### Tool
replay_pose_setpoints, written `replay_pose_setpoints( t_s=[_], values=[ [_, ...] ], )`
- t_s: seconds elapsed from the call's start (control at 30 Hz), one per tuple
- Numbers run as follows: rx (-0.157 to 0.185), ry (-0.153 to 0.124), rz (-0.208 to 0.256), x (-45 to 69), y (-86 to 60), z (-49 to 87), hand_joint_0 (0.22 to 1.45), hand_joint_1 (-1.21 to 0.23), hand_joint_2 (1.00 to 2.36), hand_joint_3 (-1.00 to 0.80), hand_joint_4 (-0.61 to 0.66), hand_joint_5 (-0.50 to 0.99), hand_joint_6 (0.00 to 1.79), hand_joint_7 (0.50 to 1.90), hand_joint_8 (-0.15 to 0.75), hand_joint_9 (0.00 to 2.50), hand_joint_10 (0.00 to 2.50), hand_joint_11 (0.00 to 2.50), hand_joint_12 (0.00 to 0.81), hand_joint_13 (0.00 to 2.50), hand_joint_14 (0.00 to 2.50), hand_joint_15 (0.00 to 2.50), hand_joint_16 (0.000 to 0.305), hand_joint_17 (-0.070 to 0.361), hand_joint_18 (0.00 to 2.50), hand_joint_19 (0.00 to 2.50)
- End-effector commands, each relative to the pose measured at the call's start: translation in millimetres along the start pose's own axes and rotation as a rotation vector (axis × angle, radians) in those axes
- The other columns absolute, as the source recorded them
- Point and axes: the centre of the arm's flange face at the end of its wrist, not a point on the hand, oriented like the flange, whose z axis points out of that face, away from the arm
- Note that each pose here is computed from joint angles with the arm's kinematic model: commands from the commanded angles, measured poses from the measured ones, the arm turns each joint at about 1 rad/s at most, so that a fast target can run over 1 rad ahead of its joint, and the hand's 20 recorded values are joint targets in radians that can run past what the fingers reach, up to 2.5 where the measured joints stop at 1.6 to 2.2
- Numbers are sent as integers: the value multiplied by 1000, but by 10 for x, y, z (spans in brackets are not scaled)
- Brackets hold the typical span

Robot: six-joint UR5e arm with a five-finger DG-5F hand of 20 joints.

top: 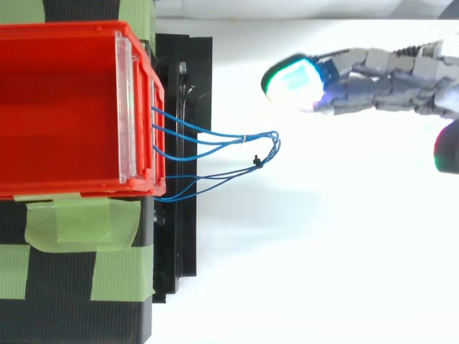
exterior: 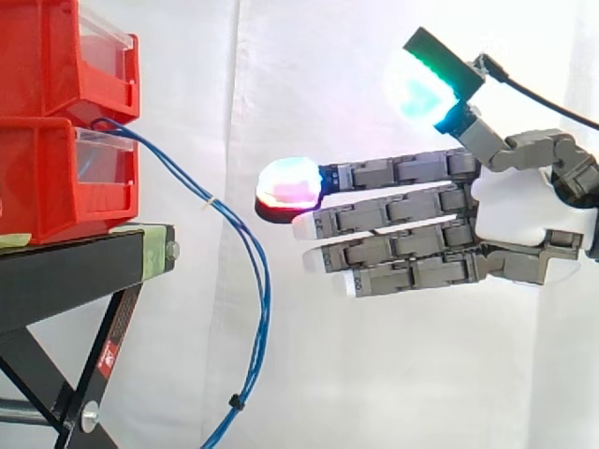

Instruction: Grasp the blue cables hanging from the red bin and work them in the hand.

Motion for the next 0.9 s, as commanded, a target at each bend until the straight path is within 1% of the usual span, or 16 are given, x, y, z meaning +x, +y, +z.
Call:
replay_pose_setpoints(
  t_s=[0.0, 0.2, 0.23, 0.3, 0.33, 0.4, 0.43, 0.47, 0.53, 0.6, 0.67, 0.7, 0.77, 0.8, 0.83, 0.87],
  values=[
    [-19, -19, -47, -102, 26, 24, 832, -476, 1001, -961, 206, -217, 6, 686, 290, 257, 4, 255, 373, 11, 8, 301, 59, 133, 37, 345],
    [-19, -32, -63, -168, 17, 17, 833, -476, 1001, -967, 206, -218, 6, 685, 290, 256, 4, 263, 373, 11, 6, 301, 59, 133, 35, 352],
    [-19, -30, -73, -157, 2, 26, 832, -476, 1001, -962, 205, -217, 6, 684, 290, 256, 4, 263, 373, 11, 8, 303, 59, 133, 34, 345],
    [-1, -30, -87, -163, -97, 21, 832, -475, 1001, -963, 207, -218, 6, 685, 290, 255, 4, 262, 373, 11, 6, 308, 59, 133, 33, 353],
    [12, -25, -93, -149, -228, 45, 832, -475, 1001, -960, 207, -218, 6, 686, 290, 256, 4, 254, 373, 11, 6, 309, 59, 133, 34, 353],
    [21, -20, -89, -138, -363, 80, 832, -476, 1001, -962, 207, -217, 6, 687, 290, 255, 4, 262, 373, 13, 6, 298, 59, 133, 37, 352],
    [20, -10, -84, -115, -449, 124, 832, -476, 1001, -959, 207, -217, 6, 686, 290, 255, 4, 261, 373, 12, 6, 306, 59, 133, 38, 352],
    [7, 12, -73, -56, -540, 231, 832, -476, 1002, -962, 207, -217, 6, 690, 290, 255, 4, 262, 373, 12, 6, 306, 59, 133, 38, 352],
    [-9, 29, -72, 4, -538, 313, 832, -476, 1001, -962, 207, -217, 6, 687, 290, 255, 4, 263, 374, 15, 6, 304, 59, 133, 40, 353],
    [-23, 37, -73, 53, -499, 387, 832, -476, 1001, -959, 206, -217, 6, 687, 290, 256, 4, 263, 374, 16, 6, 307, 59, 133, 40, 353],
    [-36, 44, -88, 107, -427, 486, 832, -475, 1002, -960, 205, -217, 6, 684, 290, 257, 4, 263, 374, 19, 6, 311, 59, 133, 41, 354],
    [-34, 48, -104, 149, -383, 551, 833, -475, 1002, -961, 206, -217, 6, 687, 290, 256, 4, 263, 375, 21, 6, 308, 59, 133, 42, 353],
    [-33, 51, -121, 191, -357, 587, 833, -475, 1002, -960, 205, -219, 6, 685, 290, 257, 4, 263, 377, 31, 8, 316, 59, 133, 47, 359],
    [-33, 51, -121, 191, -357, 587, 832, -476, 1001, -957, 206, -219, 6, 686, 290, 257, 4, 263, 377, 38, 6, 319, 59, 133, 55, 363],
    [-28, 56, -127, 226, -358, 588, 833, -495, 1002, -956, 212, -196, 5, 670, 296, 297, 4, 228, 382, 96, 6, 296, 60, 134, 126, 326],
    [-29, 57, -128, 242, -358, 587, 833, -495, 1002, -957, 212, -194, 5, 671, 295, 299, 4, 233, 383, 105, 6, 300, 59, 133, 134, 332]
  ],
)
